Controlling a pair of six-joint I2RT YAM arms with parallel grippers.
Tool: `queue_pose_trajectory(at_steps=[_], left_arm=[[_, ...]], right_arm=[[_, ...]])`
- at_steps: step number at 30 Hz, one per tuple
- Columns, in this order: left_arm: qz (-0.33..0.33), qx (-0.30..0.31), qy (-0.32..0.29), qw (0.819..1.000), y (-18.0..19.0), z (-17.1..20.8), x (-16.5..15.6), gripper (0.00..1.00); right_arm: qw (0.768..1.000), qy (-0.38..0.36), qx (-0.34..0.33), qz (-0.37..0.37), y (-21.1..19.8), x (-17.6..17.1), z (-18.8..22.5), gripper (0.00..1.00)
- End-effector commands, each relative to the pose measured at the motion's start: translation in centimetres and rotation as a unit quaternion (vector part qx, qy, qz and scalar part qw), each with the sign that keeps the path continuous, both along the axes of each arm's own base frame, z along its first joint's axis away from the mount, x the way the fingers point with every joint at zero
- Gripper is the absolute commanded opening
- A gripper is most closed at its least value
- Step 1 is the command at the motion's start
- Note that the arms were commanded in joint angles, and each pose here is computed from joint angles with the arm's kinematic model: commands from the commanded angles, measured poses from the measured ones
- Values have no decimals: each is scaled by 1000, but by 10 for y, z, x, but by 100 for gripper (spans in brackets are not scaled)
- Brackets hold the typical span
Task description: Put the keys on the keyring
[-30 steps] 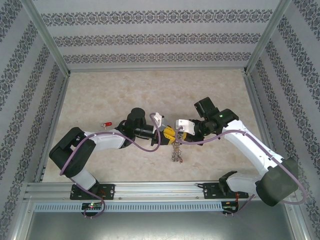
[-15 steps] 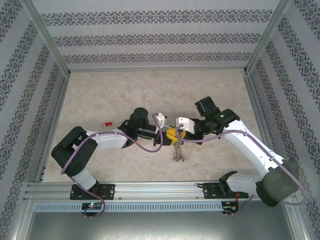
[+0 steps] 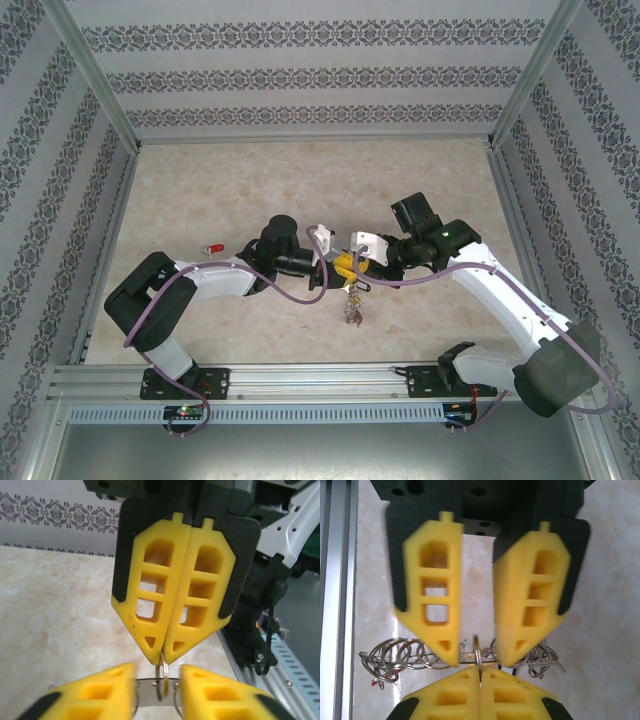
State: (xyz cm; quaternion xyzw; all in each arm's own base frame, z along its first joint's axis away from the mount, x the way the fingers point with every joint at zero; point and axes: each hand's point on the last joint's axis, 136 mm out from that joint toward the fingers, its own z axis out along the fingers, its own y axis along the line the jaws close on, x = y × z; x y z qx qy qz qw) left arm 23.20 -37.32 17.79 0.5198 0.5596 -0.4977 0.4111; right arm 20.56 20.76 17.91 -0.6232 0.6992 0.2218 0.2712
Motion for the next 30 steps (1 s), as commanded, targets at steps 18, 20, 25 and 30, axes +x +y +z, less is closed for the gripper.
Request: queue_pose_trajectory(at_steps=[18, 20, 25, 30], left_arm=[[6, -16, -76, 997, 5, 18, -5, 0], [-4, -16, -95, 995, 8, 28, -10, 0], [-16, 5, -155, 988, 19, 52, -16, 0], [-7, 30, -210, 977, 32, 66, -18, 0]], right_arm=[[991, -1, 124, 48, 10, -22, 25, 37], [988, -7, 145, 58, 10, -28, 27, 38], [981, -42, 178, 57, 10, -26, 36, 39], [971, -88, 219, 42, 7, -17, 53, 40]])
